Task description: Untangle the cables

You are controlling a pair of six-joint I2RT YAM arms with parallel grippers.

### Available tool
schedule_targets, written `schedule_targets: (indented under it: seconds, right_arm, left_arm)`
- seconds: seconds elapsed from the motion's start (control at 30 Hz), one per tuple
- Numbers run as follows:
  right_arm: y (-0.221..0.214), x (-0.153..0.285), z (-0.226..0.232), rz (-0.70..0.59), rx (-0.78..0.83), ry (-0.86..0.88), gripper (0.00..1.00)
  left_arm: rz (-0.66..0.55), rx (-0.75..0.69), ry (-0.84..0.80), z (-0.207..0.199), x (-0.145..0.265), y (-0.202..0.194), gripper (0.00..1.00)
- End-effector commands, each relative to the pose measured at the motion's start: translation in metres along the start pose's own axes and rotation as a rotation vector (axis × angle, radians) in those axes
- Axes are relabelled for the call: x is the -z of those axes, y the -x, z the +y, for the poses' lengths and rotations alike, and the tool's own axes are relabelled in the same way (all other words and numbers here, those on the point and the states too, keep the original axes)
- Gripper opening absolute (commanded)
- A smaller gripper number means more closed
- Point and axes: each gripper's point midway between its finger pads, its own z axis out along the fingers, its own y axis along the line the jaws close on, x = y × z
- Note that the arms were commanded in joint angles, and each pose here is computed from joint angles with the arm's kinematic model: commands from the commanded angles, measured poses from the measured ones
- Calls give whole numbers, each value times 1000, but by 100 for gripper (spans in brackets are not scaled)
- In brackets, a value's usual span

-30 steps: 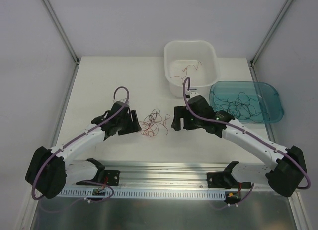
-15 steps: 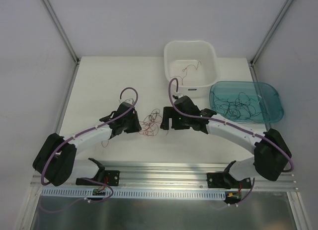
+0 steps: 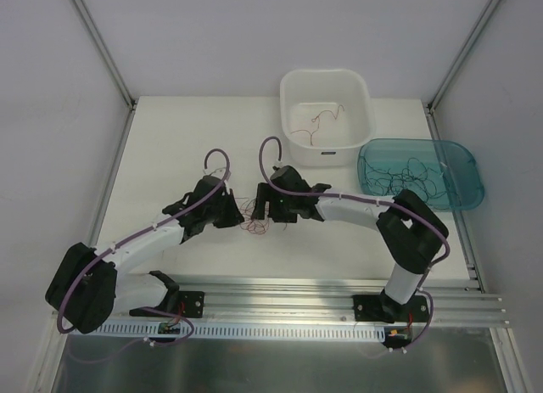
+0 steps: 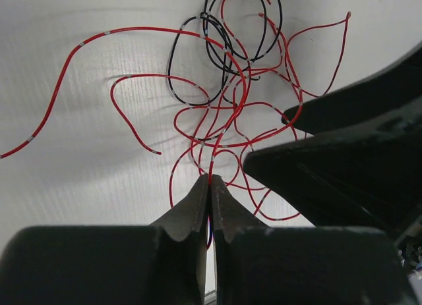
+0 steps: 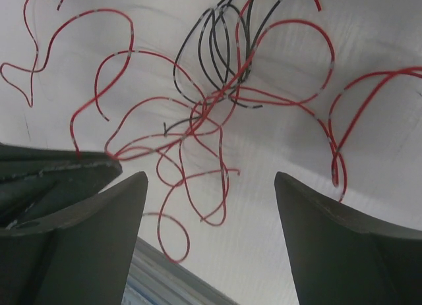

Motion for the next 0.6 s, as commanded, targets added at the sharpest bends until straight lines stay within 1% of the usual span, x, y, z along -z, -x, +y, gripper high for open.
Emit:
schedule_targets:
  seconds: [0.0, 0.07, 0.17, 0.2, 0.23, 0.27, 0.33, 0.37, 0.43, 0.47, 0.5, 0.57]
  right_arm:
    - [20, -12, 32, -44, -52, 86, 81]
    - [19, -24, 32, -41, -70, 88, 78]
    - [16, -36, 29, -33, -87, 87, 71]
    - [18, -38, 31, -37, -90, 97, 62]
    - [17, -40, 30, -33, -89, 97, 57]
    - [16, -43, 28, -30, -89, 89, 46]
    - [16, -43, 24, -32, -86, 76, 32]
    - [14, -41, 20, -31, -77, 65, 19]
    - [16, -38, 14, -41, -68, 46, 8]
    - [16, -35, 10, -43, -64, 33, 1]
    - [17, -30, 7, -53, -49, 24, 1]
    - [19, -24, 3, -58, -42, 12, 1]
  left_arm:
    - [6, 2, -62, -12, 5, -4, 0]
    - [5, 4, -67, -13, 6, -4, 0]
    - [0, 5, -75, -14, 8, -3, 0]
    - [1, 4, -77, -15, 8, -4, 0]
    - [-4, 2, -83, -16, 9, -2, 0]
    - [-3, 2, -79, -15, 9, -3, 3]
    - [-13, 1, -74, -13, 11, -2, 6]
    - [-13, 1, -67, -12, 12, -3, 9]
    - [-26, -2, -58, -10, 14, 0, 16]
    - [-29, -3, -47, -8, 15, 0, 20]
    - [-35, -5, -42, -7, 16, 1, 25]
    - [-37, -8, -35, -5, 16, 0, 29]
